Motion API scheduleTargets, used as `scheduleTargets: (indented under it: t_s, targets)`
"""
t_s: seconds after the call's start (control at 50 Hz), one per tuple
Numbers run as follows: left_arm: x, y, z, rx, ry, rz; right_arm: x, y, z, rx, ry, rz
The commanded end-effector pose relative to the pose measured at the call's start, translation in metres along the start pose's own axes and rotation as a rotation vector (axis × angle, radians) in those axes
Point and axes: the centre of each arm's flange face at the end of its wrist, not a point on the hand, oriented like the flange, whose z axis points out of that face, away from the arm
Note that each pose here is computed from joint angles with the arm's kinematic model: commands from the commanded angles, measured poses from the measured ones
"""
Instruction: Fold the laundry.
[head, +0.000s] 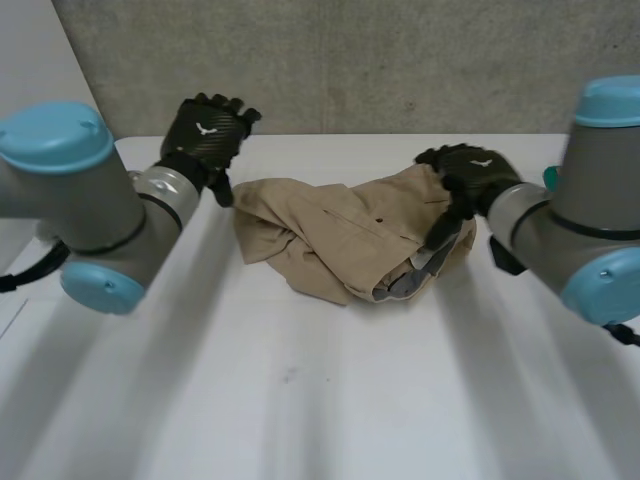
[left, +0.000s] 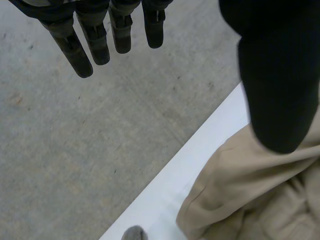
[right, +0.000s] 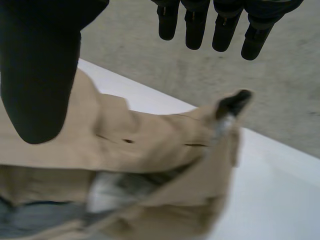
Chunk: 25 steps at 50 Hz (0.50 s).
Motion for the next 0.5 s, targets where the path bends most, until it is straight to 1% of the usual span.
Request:
scheduleTargets:
  t_s: [0.02, 0.08, 0.16, 0.22, 0.3, 0.38, 0.44, 0.5]
  targets:
    - [-0.030, 0.027, 0.014, -0.143, 0.000, -0.119, -0.048, 0.003, 0.001, -0.017, -0.053, 0.085]
    - [-0.040, 0.036, 0.017, -0.188, 0.008, -0.177, -0.066, 0.009, 0.008, -0.041, -0.078, 0.153]
    - [-0.050, 0.043, 0.020, -0.195, 0.011, -0.214, -0.081, 0.022, 0.023, -0.083, -0.088, 0.217]
    - [-0.054, 0.046, 0.021, -0.196, 0.009, -0.224, -0.089, 0.037, 0.038, -0.118, -0.053, 0.242]
    - [-0.055, 0.048, 0.021, -0.197, 0.006, -0.225, -0.089, 0.054, 0.055, -0.120, 0.042, 0.223]
    - [-0.053, 0.047, 0.021, -0.195, 0.013, -0.224, -0.082, 0.063, 0.067, -0.094, 0.142, 0.175]
    - [-0.050, 0.047, 0.022, -0.193, 0.019, -0.224, -0.078, 0.063, 0.069, -0.084, 0.168, 0.141]
    - [-0.048, 0.048, 0.023, -0.192, 0.021, -0.222, -0.079, 0.052, 0.065, -0.068, 0.157, 0.140]
